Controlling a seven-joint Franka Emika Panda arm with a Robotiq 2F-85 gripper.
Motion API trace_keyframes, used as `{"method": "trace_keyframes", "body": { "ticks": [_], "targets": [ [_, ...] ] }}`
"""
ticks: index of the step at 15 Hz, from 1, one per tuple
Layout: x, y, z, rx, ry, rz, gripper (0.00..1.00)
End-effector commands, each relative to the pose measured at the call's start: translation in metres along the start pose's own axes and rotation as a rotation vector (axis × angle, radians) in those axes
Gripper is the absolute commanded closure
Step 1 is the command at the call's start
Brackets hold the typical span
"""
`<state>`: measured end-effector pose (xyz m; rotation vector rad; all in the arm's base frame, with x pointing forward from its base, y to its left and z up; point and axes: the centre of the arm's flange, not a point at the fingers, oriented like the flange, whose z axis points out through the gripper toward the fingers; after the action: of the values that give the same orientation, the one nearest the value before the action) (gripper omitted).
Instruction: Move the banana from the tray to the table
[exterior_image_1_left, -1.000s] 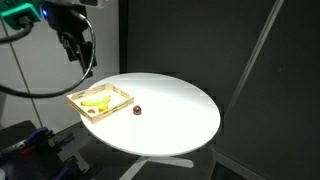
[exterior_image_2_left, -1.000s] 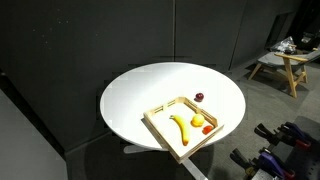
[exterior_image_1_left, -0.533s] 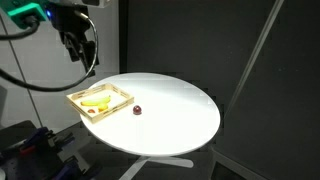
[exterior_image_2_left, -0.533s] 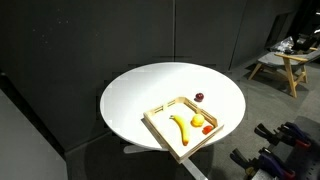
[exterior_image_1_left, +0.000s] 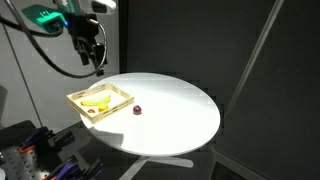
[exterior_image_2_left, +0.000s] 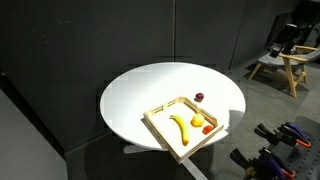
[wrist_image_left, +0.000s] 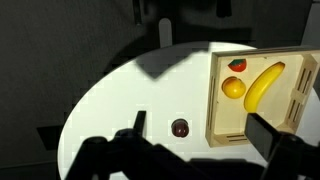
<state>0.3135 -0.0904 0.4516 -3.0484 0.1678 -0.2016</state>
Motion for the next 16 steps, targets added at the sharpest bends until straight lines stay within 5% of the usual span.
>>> {"method": "trace_keyframes", "body": {
  "ticks": [1,16],
  "targets": [
    [0.026,-0.025,0.016,-0.046,-0.024,0.013,0.00],
    [0.072,-0.127,0.110,-0.148,-0.050,0.056,0.00]
  ]
}}
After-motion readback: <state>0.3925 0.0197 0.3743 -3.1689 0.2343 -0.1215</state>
